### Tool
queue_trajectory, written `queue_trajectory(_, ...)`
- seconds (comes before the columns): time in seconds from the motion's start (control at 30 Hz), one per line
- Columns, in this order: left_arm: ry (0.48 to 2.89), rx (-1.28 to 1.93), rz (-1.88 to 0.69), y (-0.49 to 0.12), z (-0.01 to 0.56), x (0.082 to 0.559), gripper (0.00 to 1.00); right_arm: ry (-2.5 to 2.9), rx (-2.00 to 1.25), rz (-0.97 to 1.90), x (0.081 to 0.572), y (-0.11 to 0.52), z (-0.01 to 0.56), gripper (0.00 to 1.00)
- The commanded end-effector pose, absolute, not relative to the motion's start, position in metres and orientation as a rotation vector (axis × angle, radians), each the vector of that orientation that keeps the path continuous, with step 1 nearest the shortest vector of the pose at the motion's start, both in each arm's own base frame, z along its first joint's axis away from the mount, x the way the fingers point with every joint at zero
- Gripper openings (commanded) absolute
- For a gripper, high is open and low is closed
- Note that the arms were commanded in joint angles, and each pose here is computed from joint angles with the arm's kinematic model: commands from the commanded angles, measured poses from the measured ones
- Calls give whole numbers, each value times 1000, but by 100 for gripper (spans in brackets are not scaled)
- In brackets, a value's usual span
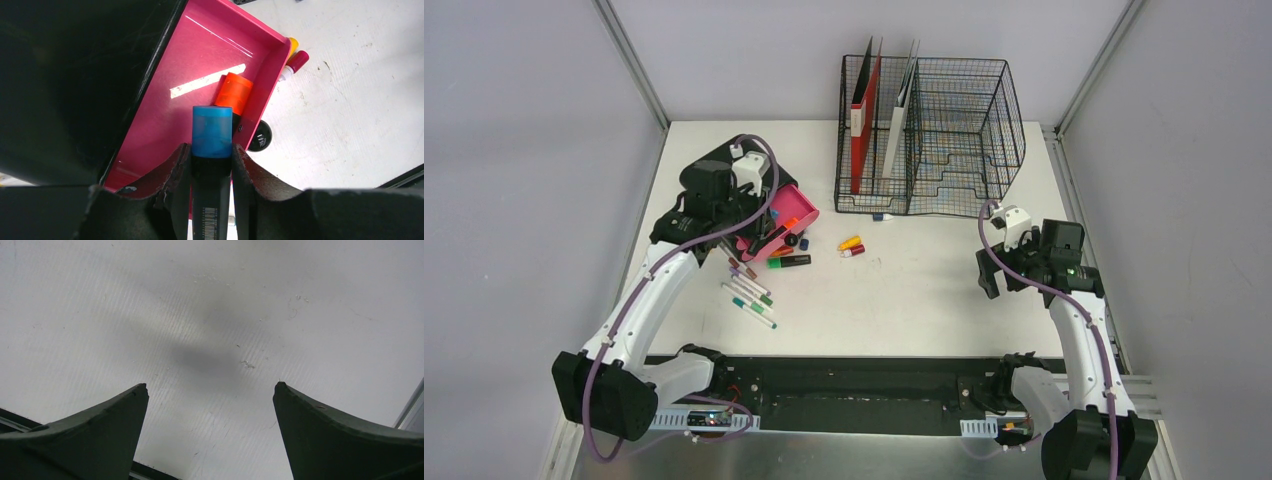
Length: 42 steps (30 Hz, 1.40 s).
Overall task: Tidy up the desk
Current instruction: Place the stationery in the drawer.
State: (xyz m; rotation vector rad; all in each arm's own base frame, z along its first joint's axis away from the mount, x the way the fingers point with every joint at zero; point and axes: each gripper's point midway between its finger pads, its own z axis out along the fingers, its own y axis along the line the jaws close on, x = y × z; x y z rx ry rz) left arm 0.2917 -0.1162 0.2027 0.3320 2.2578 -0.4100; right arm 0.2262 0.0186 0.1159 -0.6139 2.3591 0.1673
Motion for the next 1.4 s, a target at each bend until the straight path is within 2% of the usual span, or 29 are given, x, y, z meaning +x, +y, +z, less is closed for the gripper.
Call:
queue_trajectory(0.0,2199,328,-449,-121,216,301,0,2277,-645,160,235,23,139,99)
queue_trajectory(0.43,2223,332,-414,-119,209,309,0,2276,-652,172,235,25,138,99)
queue_trajectory(0.47,2230,331,-409,-118,207,311,3,2275,-653,173,235,25,138,99)
queue_trajectory(0.53,2251,326,-404,-118,203,315,14,2275,-652,175,235,25,139,99)
queue_trajectory(0.67,2281,325,-427,-122,200,316,46,2268,-642,187,235,27,143,99)
queue_trajectory(0.77,2252,329,-447,-124,210,312,59,2262,-635,203,236,29,147,99)
queue_trajectory(0.97,2170,358,-497,-130,233,304,70,2247,-601,249,237,35,160,99)
queue_trajectory(1.37,2090,388,-562,-137,256,292,74,2188,-691,117,234,20,216,99)
